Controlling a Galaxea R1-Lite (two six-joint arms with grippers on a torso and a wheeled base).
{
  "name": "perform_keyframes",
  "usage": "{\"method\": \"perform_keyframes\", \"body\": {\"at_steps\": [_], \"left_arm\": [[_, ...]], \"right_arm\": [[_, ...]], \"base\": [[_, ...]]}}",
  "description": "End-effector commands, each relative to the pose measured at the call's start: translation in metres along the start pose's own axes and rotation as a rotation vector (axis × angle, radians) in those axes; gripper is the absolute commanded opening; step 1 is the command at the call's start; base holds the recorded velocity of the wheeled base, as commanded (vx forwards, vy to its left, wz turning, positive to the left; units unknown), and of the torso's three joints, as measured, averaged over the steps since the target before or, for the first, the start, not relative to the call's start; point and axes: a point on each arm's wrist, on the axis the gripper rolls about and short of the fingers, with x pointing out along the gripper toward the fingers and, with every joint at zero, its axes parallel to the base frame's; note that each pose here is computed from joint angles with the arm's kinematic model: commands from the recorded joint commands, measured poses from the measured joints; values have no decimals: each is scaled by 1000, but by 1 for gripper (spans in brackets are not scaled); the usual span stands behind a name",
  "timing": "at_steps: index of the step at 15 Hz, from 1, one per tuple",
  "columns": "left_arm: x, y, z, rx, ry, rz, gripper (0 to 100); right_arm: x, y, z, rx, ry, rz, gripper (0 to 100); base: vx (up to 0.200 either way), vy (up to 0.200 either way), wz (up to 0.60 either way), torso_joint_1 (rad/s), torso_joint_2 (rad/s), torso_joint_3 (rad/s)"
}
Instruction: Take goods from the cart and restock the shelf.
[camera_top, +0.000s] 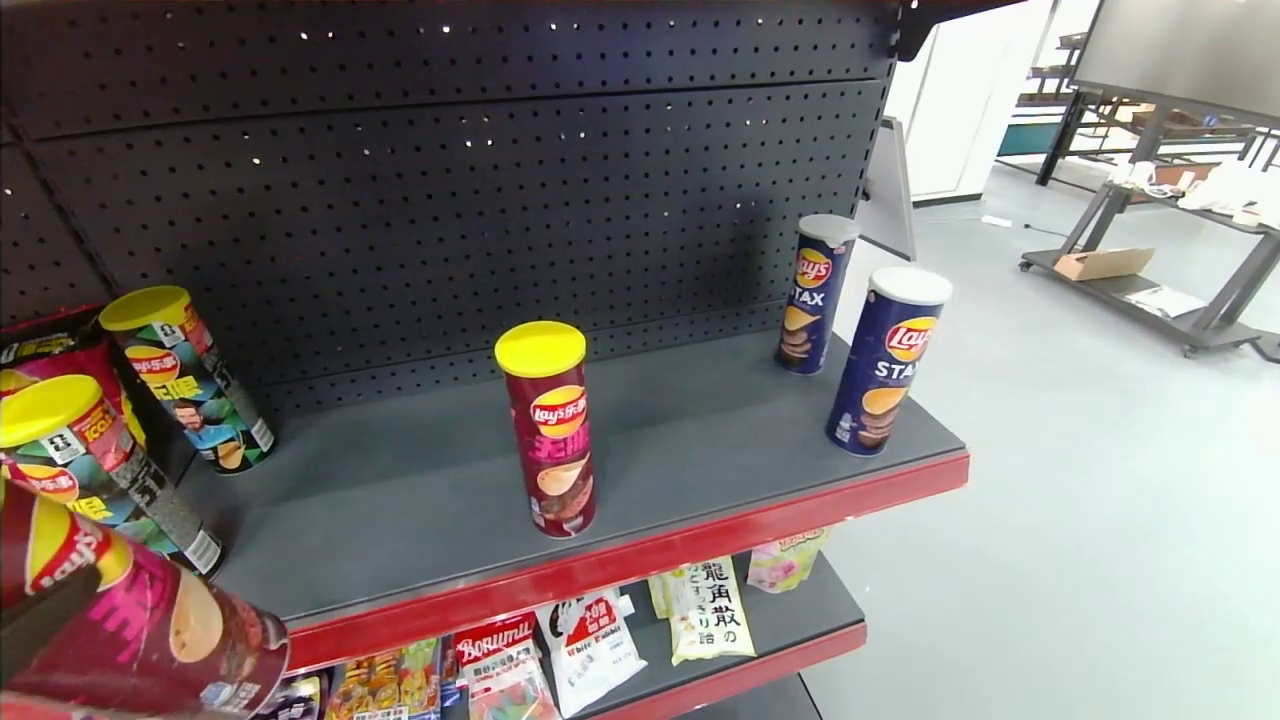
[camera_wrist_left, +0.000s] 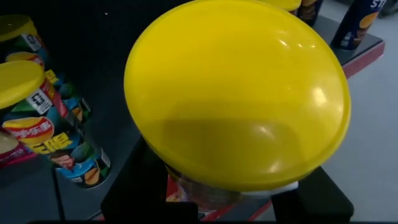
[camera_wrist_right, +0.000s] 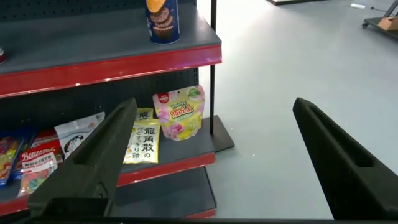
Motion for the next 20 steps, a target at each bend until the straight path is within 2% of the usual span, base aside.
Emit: {"method": "perform_keyframes", "body": {"at_steps": [1,2,4,10,12,13,17,20], "left_arm": [[31,9,1,-38,106,-38,0],[44,12,-2,-54,156,-50,0],[62,18,-3,-62,177,-60,0],[130,38,-5,-62,200,-62,0],[149,45,4,-64,189,-60,0],[159,44,-1,-68,219,-79,0],[205,49,1,-63,196,-131,0],[240,57,6,-57,176,-133,0]], "right_arm": [[0,0,0,0,0,1,100],[0,0,0,0,0,1,100],[0,0,0,0,0,1,100],[0,0,0,0,0,1,100],[0,0,0,0,0,1,100],[0,0,0,0,0,1,100],[0,0,0,0,0,1,100],[0,0,0,0,0,1,100]], "base": [[0,0,0,0,0,0],[0,0,0,0,0,0],[0,0,0,0,0,0],[0,0,0,0,0,0],[0,0,0,0,0,0],[0,0,0,0,0,0],[0,0,0,0,0,0],[0,0,0,0,0,0]]}}
